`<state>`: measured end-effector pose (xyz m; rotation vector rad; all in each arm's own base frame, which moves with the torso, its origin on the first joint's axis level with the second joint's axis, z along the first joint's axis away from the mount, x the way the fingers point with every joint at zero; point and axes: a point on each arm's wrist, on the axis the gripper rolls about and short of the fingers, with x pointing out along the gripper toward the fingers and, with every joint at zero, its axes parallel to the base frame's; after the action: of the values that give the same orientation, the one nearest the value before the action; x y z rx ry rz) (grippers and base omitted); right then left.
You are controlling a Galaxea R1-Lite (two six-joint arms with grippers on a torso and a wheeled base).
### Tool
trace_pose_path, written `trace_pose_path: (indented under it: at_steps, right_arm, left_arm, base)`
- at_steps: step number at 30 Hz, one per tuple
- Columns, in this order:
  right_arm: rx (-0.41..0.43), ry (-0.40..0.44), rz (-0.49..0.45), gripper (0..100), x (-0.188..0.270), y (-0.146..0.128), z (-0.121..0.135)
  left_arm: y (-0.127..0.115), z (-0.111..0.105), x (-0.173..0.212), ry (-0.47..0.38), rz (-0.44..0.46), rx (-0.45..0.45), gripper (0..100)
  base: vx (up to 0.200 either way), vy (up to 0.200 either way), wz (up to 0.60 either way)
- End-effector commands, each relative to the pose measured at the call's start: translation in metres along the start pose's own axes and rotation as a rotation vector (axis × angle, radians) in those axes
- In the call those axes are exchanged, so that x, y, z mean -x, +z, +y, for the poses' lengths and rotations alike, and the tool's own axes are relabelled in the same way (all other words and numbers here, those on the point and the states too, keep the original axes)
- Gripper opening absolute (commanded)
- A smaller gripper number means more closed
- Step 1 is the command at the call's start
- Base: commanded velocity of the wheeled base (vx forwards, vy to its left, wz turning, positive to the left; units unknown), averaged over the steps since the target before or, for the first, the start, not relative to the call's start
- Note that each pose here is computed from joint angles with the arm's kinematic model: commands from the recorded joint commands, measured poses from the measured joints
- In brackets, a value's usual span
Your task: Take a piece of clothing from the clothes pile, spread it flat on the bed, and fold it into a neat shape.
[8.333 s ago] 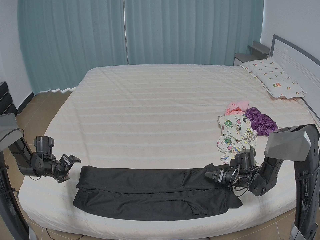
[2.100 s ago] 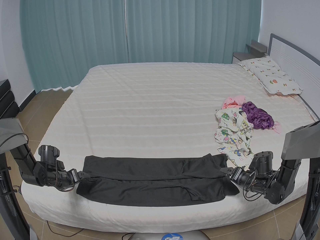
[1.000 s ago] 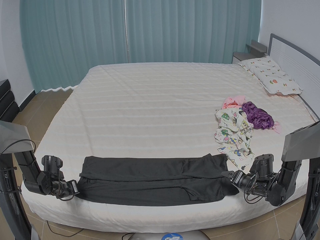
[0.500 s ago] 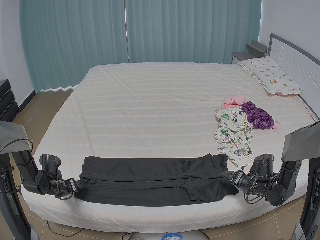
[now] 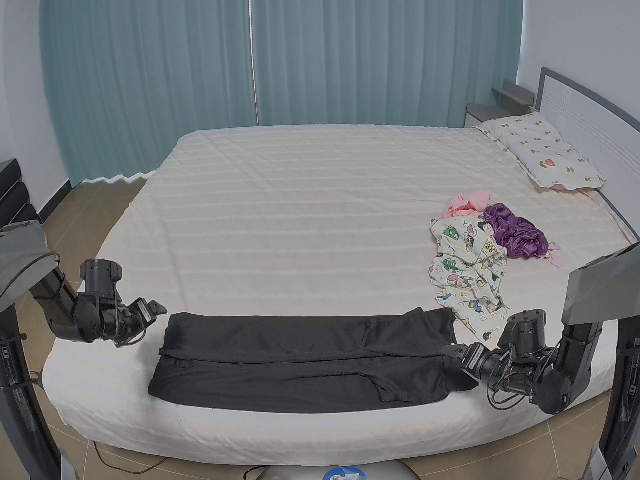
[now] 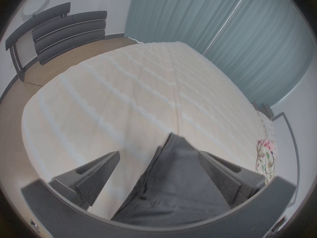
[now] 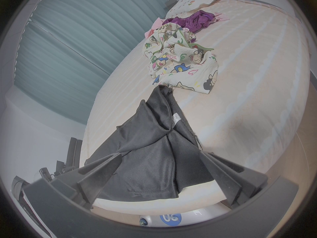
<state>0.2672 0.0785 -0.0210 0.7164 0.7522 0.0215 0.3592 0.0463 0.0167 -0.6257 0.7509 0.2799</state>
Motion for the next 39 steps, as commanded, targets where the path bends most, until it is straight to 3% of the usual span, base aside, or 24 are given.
trace_pose_path:
  at_steps: [1, 12, 22, 23, 33, 39]
  right_arm:
    - [0.006, -0.004, 0.014, 100, 0.0, -0.004, 0.0]
    - [0.014, 0.005, 0.022, 100, -0.001, -0.007, 0.003]
    - [0.021, 0.04, -0.001, 100, -0.002, -0.007, 0.006]
    - [0.023, 0.041, -0.002, 100, -0.002, -0.007, 0.006]
    - [0.023, 0.042, -0.003, 100, -0.002, -0.007, 0.005]
    - [0.023, 0.041, -0.002, 100, -0.002, -0.008, 0.005]
  left_arm:
    - [0.005, -0.012, -0.034, -0.025, 0.059, 0.034, 100]
    - [0.002, -0.026, -0.057, -0.067, 0.075, 0.011, 100]
    - [-0.002, -0.026, -0.071, -0.059, 0.075, 0.004, 100]
    - [-0.001, -0.026, -0.072, -0.059, 0.072, 0.005, 0]
    - [0.006, -0.027, -0.071, -0.01, 0.017, 0.122, 0]
    - [0.006, -0.025, -0.071, 0.0, 0.012, 0.143, 0]
  base:
    - [0.0, 0.0, 0.0]
    - [0.0, 0.0, 0.0]
    - [0.0, 0.0, 0.0]
    - [0.0, 0.0, 0.0]
    - [0.0, 0.0, 0.0]
    - [0.0, 0.0, 0.0]
